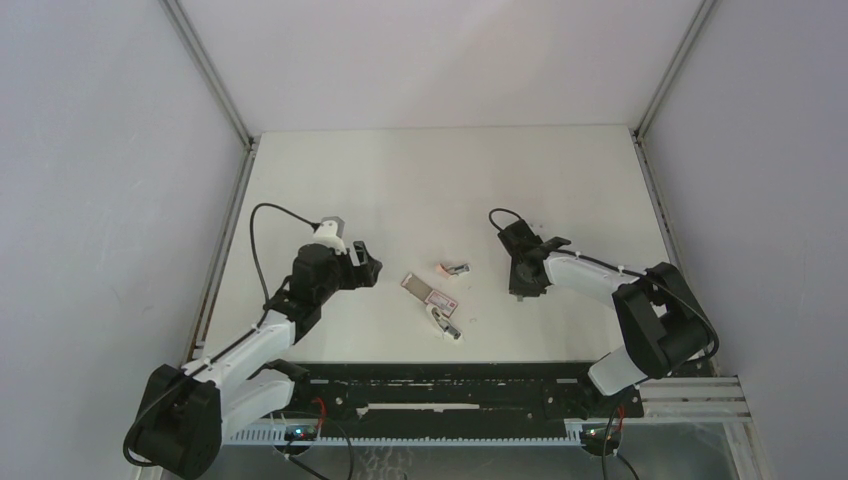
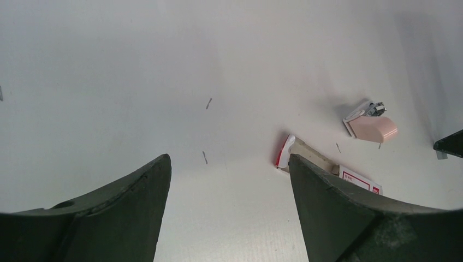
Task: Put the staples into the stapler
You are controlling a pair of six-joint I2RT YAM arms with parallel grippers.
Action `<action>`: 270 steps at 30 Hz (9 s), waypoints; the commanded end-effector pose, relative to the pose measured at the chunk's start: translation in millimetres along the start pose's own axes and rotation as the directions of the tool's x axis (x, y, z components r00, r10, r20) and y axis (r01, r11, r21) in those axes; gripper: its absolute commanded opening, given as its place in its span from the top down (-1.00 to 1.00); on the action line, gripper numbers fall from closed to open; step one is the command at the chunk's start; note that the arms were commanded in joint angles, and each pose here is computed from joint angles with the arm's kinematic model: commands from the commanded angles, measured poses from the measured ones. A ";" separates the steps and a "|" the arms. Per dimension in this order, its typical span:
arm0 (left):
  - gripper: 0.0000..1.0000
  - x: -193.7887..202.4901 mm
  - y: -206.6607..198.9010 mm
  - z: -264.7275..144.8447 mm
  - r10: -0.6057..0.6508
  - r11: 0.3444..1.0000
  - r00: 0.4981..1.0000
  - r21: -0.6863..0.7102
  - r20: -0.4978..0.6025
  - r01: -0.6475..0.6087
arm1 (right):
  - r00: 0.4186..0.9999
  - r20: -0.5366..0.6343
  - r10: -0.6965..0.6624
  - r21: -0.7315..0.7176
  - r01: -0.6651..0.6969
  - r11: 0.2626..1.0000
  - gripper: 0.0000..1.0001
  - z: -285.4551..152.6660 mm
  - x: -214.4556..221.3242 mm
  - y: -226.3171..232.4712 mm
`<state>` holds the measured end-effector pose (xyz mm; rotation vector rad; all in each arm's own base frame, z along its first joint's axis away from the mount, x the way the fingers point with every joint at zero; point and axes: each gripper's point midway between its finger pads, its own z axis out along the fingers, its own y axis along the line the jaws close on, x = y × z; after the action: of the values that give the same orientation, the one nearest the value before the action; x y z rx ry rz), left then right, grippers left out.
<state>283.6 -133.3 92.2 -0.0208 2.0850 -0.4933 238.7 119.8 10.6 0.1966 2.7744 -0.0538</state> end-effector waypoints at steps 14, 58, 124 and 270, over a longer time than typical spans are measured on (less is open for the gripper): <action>-0.68 -26.3 -127.4 4.1 0.294 0.809 0.948 0.495 0.125 -0.316 | 0.999 0.037 -0.001 -0.025 0.002 1.000 0.76 -18.7 -15.2 -4.5; 0.91 45.1 -188.8 59.7 0.545 0.685 0.838 0.565 0.021 -0.460 | 0.994 0.105 0.043 -0.148 -0.027 0.989 0.74 -33.1 -42.1 6.8; -0.39 78.2 -255.9 -14.5 0.275 0.774 0.961 0.598 -0.019 -0.209 | 0.943 -0.014 0.332 -0.166 -0.330 0.929 0.80 -43.0 -19.0 70.3; -0.95 -190.3 -0.8 -10.4 -0.116 0.986 0.942 -0.078 0.315 0.148 | 0.757 0.299 0.581 0.219 -0.647 0.730 0.03 -141.6 8.3 -164.7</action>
<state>384.6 -98.2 229.2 -0.1792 1.8929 -0.3986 144.2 -22.4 135.9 1.2316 2.3650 -0.2724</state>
